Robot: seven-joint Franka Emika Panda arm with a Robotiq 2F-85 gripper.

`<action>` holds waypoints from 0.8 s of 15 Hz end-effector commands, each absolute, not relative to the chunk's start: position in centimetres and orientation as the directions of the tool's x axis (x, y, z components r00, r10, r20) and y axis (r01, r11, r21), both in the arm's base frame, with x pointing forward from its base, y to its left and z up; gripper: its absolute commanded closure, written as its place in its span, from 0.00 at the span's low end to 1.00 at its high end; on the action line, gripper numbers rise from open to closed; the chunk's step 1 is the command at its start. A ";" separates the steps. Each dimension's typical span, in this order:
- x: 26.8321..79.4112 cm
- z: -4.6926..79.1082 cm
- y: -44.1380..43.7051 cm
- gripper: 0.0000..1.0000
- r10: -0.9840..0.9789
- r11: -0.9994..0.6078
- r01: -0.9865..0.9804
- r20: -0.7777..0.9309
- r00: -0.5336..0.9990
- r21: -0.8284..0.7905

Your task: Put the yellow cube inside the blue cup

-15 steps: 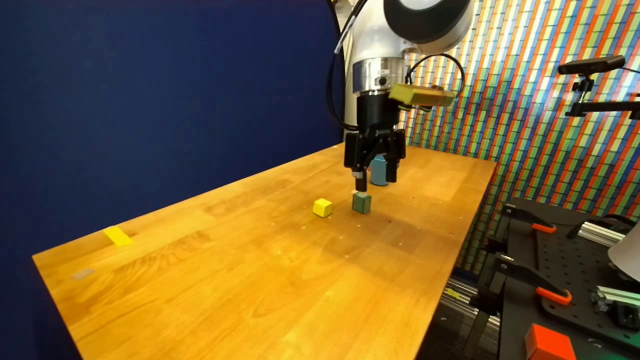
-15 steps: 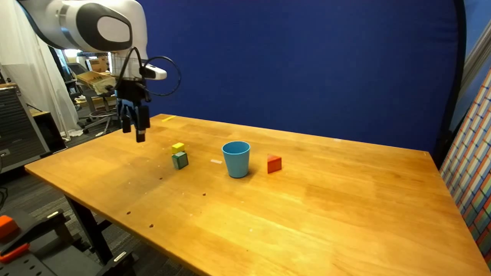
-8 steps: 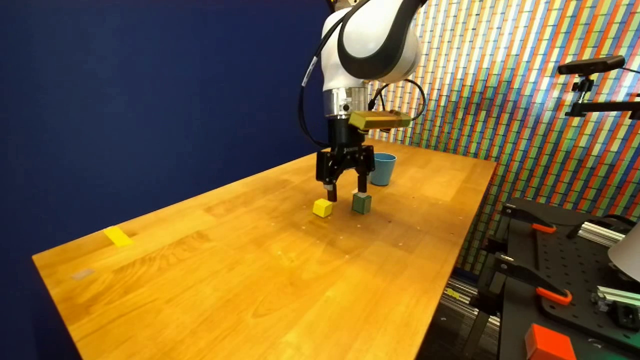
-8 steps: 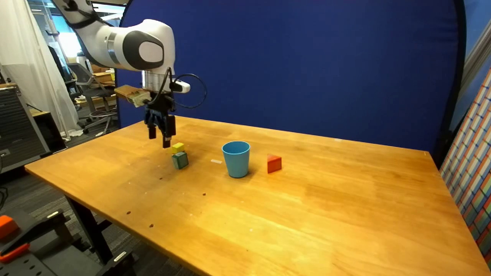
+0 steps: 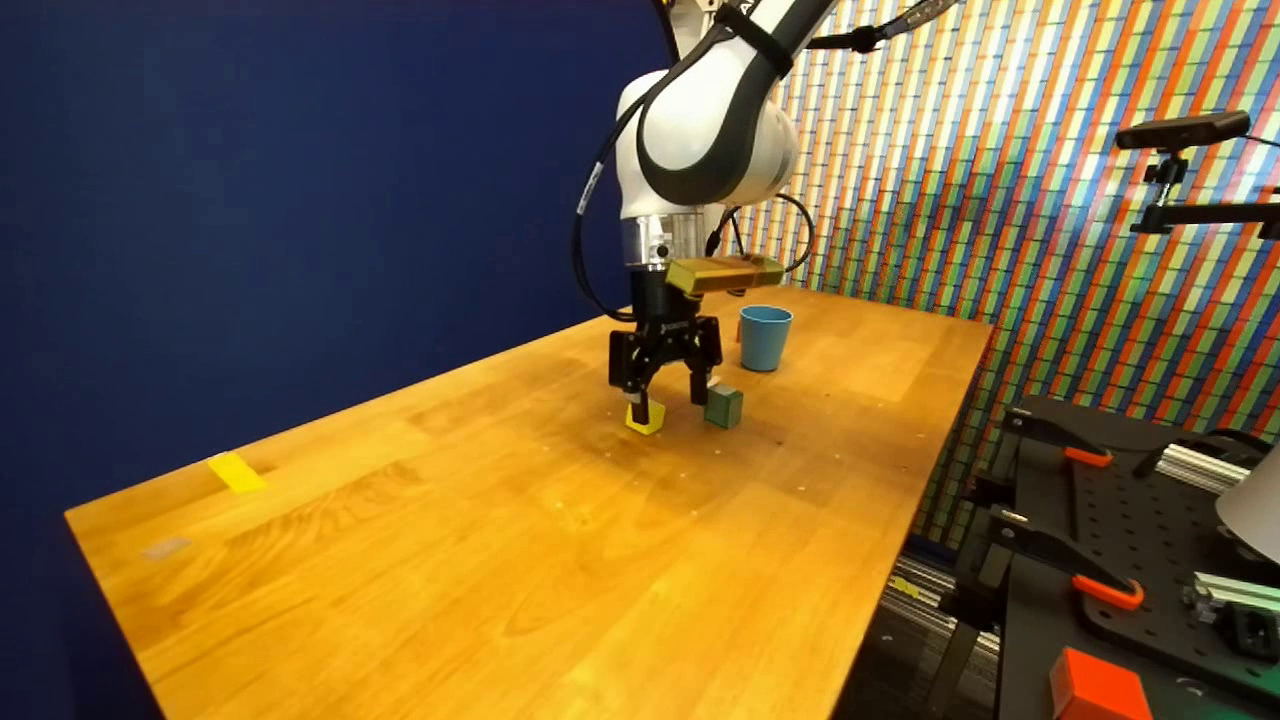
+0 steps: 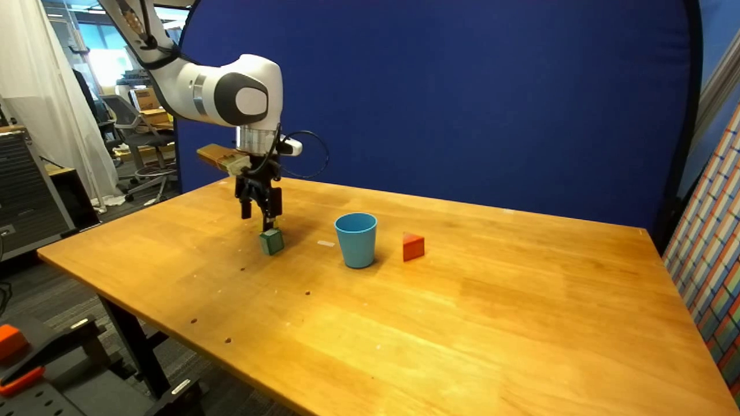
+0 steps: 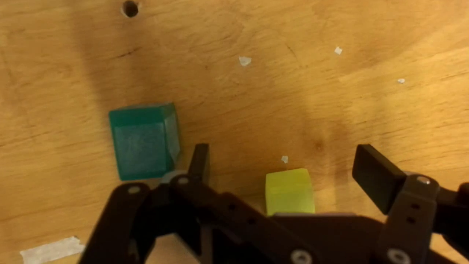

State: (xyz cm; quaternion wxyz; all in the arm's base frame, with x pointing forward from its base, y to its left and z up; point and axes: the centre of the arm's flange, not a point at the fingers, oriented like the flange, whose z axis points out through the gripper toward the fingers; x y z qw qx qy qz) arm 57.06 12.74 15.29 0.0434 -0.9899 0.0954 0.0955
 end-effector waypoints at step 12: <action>58.6 18.8 9.5 0.84 -0.227 -0.974 -0.228 -0.116 0.967 0.012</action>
